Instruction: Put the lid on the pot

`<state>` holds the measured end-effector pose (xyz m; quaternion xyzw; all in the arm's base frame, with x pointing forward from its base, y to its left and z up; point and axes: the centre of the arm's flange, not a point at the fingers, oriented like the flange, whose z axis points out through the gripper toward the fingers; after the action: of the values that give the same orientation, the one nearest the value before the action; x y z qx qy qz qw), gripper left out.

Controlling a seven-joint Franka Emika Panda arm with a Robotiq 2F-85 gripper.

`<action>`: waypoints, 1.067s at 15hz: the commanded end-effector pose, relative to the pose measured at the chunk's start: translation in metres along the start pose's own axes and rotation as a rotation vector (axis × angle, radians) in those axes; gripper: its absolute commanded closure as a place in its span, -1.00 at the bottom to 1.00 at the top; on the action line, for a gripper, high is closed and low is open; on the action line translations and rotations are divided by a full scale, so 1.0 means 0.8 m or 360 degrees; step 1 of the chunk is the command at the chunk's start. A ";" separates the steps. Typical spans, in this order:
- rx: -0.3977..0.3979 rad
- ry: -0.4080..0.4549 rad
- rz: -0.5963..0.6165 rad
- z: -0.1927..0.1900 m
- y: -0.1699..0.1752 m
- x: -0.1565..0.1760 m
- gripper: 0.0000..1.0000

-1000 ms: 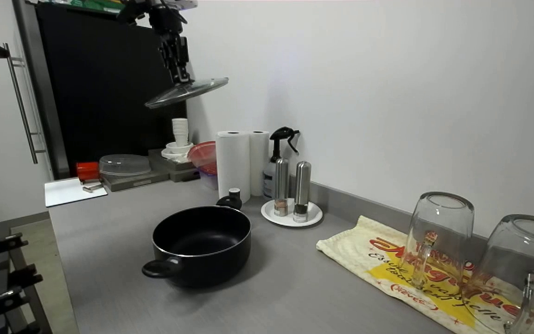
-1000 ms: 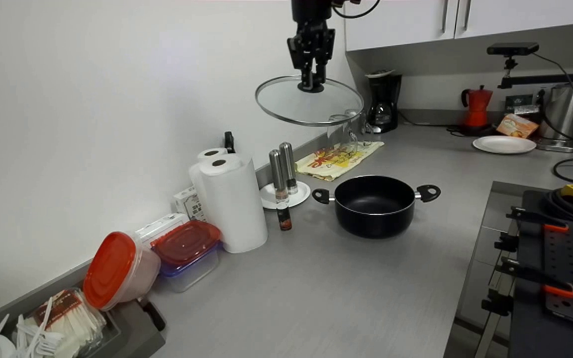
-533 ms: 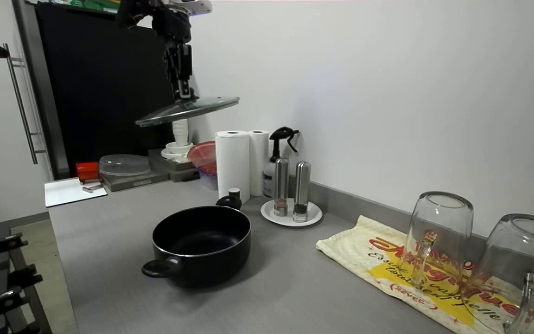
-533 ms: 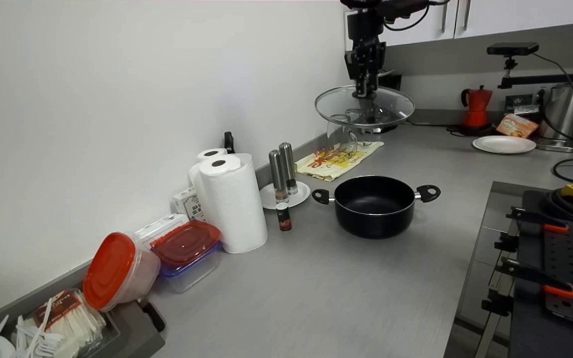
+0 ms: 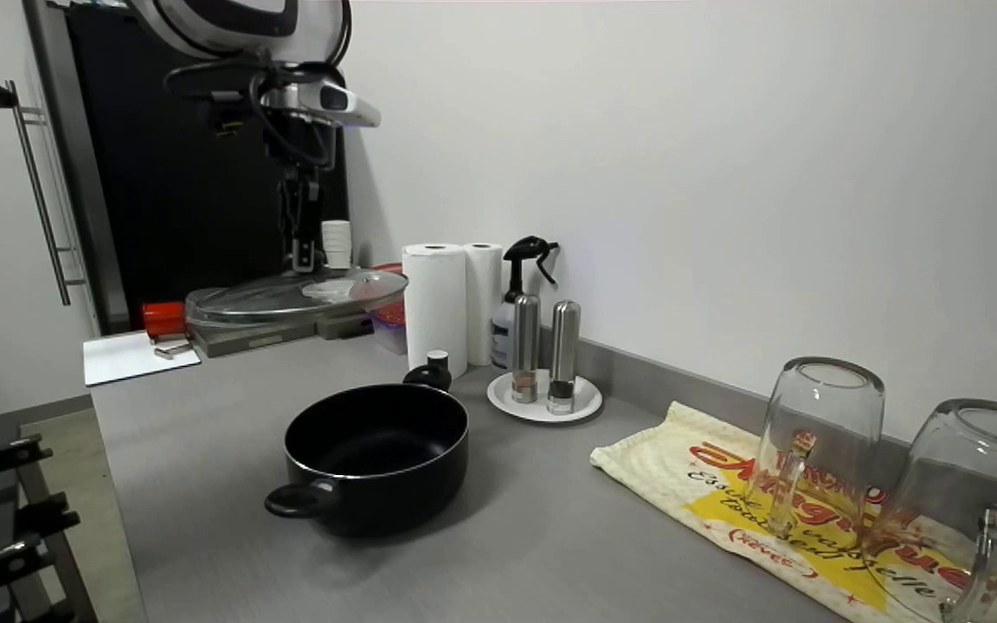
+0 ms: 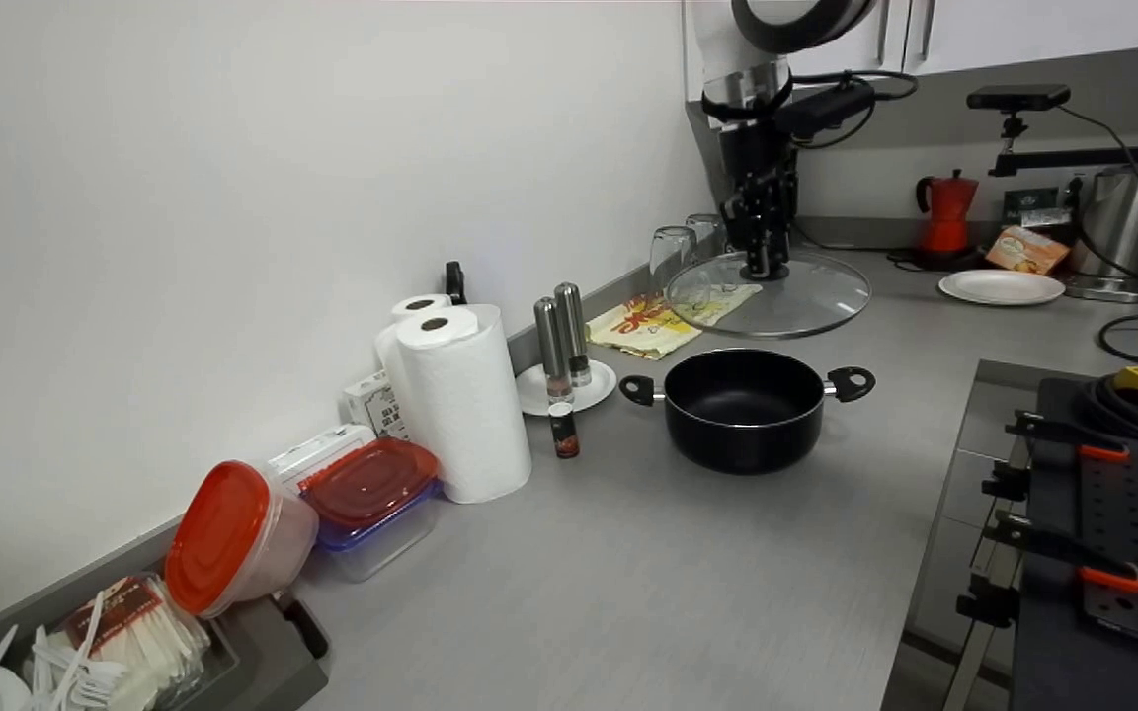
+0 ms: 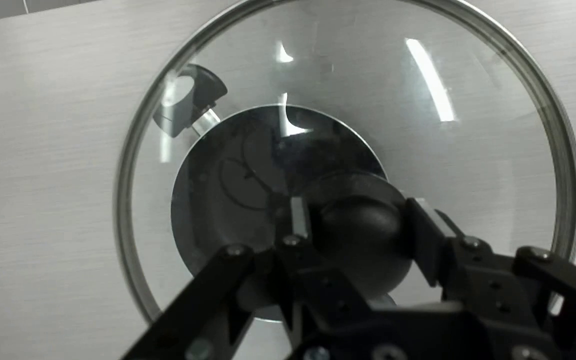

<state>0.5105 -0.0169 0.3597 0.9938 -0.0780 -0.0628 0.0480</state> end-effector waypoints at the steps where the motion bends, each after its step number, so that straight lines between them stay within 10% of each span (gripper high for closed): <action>1: 0.0046 -0.0018 -0.0032 0.027 0.003 0.011 0.50; 16: 0.0047 0.0079 0.0037 0.031 0.105 0.132 0.50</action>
<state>0.5717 -0.1130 0.3214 0.9936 -0.0950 -0.0408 0.0461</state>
